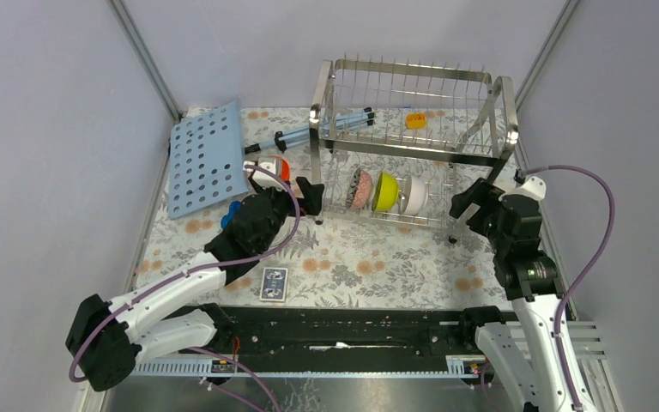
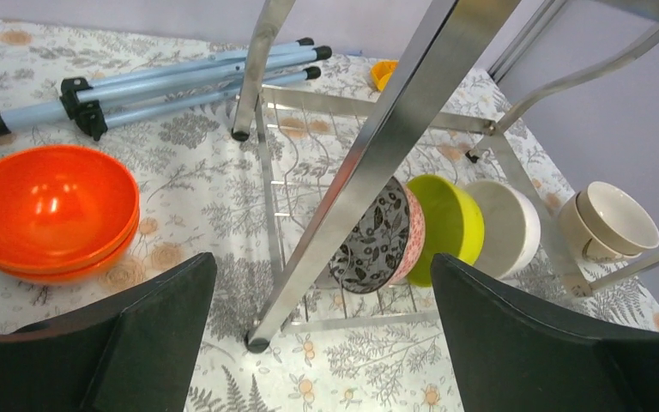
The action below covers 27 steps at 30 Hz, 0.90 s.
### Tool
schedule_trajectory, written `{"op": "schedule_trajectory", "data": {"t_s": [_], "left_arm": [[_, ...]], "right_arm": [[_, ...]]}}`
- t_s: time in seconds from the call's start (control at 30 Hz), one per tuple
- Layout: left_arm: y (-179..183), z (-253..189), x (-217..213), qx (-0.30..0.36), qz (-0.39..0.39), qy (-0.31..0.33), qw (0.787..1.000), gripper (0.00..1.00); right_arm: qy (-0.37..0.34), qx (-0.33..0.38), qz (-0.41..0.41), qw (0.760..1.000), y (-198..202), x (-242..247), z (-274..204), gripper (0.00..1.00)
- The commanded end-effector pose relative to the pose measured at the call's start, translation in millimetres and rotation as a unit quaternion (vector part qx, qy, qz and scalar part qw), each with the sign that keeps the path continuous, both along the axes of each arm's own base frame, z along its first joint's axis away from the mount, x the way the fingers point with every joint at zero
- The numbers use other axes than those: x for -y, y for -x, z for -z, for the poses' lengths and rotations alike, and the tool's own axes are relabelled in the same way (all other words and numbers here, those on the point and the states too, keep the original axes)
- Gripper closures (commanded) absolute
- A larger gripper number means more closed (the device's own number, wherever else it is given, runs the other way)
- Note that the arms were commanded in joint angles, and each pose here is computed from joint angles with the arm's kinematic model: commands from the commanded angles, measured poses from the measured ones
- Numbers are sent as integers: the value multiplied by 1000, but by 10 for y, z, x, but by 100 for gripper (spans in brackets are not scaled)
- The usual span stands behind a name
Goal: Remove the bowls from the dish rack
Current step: Adjust the dish rack at the center of the board, then pick up the bowl from the dish rack.
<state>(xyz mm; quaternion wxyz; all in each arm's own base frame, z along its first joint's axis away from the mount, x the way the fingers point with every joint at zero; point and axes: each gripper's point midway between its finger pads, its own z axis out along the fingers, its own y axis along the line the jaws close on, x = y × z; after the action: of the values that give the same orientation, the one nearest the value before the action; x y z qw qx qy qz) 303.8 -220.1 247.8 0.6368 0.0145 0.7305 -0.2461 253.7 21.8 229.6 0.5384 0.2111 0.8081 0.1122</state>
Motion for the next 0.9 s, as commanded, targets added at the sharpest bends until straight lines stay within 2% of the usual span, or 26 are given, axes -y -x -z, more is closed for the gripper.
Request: {"op": "schedule_trajectory", "data": {"t_s": [0.0, 0.2, 0.4, 0.57, 0.7, 0.77, 0.87], "left_arm": [[130, -43, -92, -31, 0, 9, 999, 1], [583, -144, -95, -64, 72, 56, 994, 1], [1008, 138, -28, -109, 128, 103, 980, 1], [1258, 376, 250, -130, 154, 85, 976, 1], [1246, 417, 523, -123, 155, 58, 978, 1], [1153, 340, 667, -109, 156, 58, 980, 1], [970, 386, 871, -109, 148, 27, 983, 1]], "right_arm": [[-12, -18, -11, 1000, 223, -54, -91, 0], [-32, -53, -10, 998, 571, -75, 66, 0], [-80, -32, -64, 994, 808, -295, 26, 0], [-143, -56, -116, 981, 914, -574, 321, 0], [-201, -18, -134, 970, 882, -723, 428, 2], [-220, 11, -136, 966, 860, -749, 382, 2], [-230, 18, -135, 964, 865, -755, 424, 2]]}}
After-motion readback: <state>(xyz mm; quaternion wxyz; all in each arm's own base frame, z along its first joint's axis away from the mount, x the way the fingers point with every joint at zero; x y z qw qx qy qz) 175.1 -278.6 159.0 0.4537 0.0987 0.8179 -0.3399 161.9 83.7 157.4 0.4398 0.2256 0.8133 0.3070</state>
